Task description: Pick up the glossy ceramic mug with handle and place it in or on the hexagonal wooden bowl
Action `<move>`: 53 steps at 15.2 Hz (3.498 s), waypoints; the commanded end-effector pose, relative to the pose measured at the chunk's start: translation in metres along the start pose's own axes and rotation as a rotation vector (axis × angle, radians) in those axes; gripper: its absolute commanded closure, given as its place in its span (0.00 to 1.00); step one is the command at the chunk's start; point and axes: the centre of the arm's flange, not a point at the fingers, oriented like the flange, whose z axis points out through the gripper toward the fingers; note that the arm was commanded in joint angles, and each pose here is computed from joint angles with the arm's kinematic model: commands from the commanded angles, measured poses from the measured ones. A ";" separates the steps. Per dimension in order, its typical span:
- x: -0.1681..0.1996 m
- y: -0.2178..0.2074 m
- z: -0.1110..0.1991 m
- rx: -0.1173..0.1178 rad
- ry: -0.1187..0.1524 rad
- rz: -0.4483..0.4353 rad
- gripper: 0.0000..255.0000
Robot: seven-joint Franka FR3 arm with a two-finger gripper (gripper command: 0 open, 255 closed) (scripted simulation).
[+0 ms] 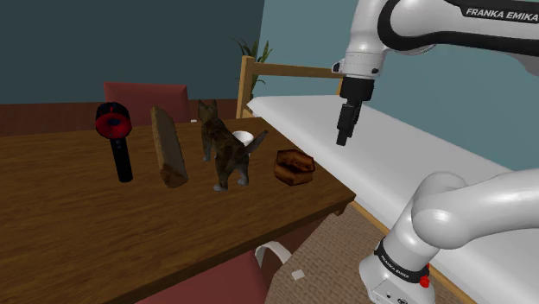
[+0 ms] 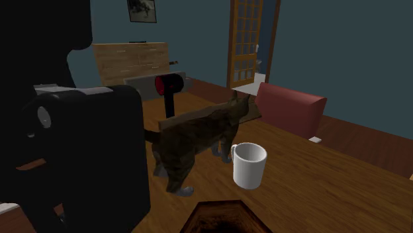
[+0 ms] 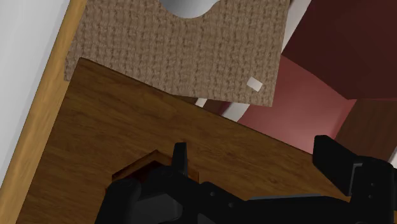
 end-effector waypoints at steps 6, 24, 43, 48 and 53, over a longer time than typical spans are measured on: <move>0.059 0.020 0.016 -0.007 0.011 -0.002 0.00; 0.272 0.092 0.067 -0.030 0.053 -0.010 0.00; 0.401 0.135 0.132 -0.044 0.077 -0.014 0.00; 0.401 0.135 0.132 -0.044 0.077 -0.014 0.00; 0.401 0.135 0.132 -0.044 0.077 -0.014 1.00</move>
